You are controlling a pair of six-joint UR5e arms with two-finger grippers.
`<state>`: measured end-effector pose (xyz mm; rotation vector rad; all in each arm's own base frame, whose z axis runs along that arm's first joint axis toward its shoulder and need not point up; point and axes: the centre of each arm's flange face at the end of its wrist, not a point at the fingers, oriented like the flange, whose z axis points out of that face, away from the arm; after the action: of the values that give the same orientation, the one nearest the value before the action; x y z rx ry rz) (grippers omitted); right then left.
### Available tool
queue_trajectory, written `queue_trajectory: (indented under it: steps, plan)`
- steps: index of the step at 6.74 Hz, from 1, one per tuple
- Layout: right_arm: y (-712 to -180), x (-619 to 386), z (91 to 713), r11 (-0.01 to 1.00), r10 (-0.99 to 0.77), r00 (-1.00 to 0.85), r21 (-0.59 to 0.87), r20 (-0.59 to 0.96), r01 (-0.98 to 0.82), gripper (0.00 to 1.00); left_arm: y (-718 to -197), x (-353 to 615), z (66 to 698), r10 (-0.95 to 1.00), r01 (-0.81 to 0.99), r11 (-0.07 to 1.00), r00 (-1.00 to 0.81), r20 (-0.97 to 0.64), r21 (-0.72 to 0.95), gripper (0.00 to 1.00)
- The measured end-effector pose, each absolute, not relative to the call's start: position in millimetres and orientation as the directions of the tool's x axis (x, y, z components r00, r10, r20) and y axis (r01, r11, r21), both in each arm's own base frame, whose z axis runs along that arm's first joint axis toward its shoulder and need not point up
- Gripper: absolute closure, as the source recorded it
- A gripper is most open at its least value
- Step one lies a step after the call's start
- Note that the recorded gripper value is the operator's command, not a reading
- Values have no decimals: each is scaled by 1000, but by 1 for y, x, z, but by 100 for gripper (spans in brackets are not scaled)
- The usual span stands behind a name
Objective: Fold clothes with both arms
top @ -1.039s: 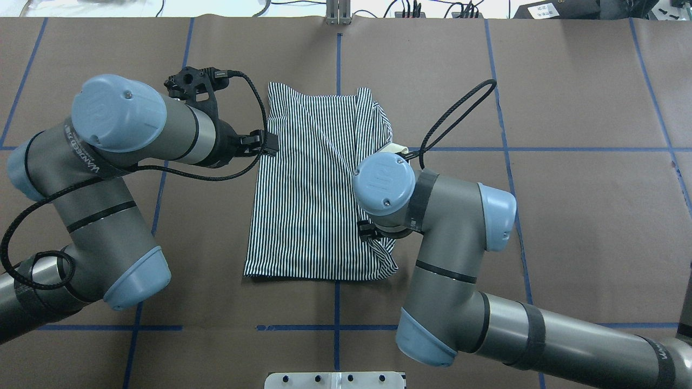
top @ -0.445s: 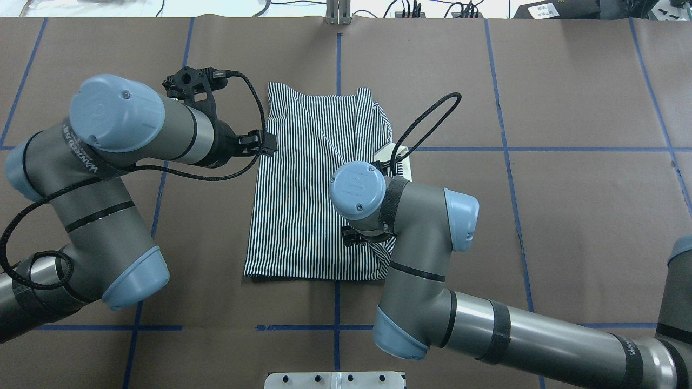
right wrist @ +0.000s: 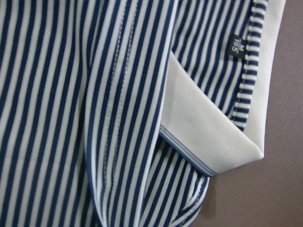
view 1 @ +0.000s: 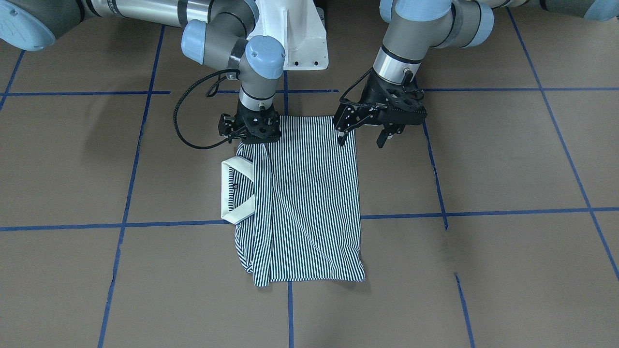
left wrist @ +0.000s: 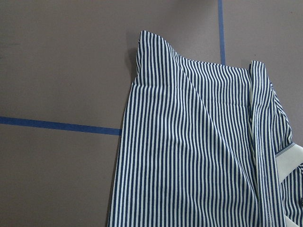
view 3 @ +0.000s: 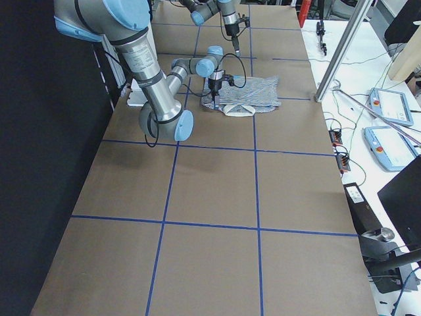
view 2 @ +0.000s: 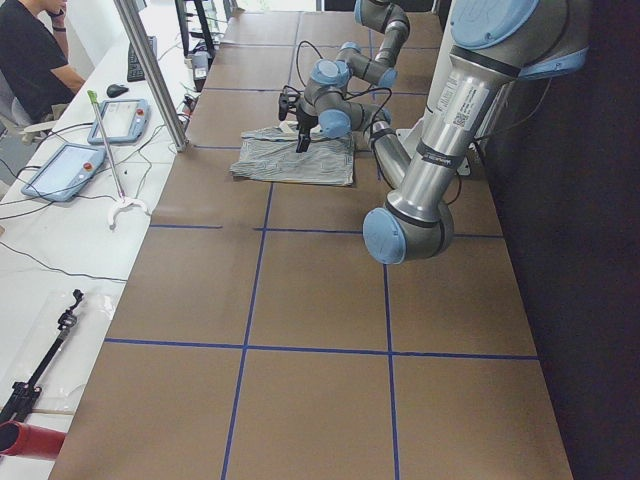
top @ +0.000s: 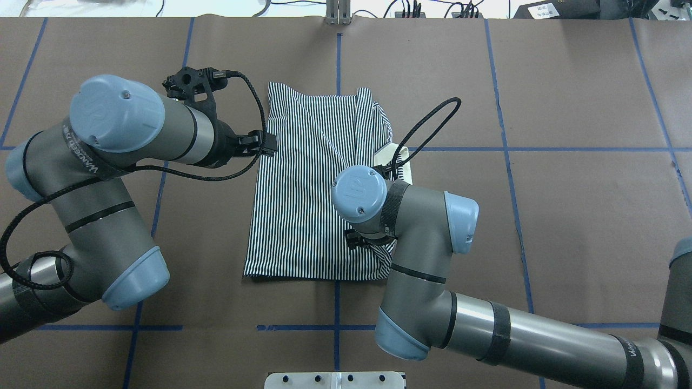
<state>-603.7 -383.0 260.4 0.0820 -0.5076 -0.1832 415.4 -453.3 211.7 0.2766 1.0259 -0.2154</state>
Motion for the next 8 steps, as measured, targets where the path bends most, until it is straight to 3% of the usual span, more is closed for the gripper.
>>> queue_trajectory:
  steps: [6, 8]
  plan:
    - [-416, -502, 328, 970, -236, 880, 152, 413, 189, 0, -453, 416, 206, -42, 304, 944, 495, -868, 127, 0]
    - [-449, -497, 296, 968, -237, 865, 184, 442, 171, 0, -451, 414, 203, -39, 304, 944, 491, -870, 129, 0]
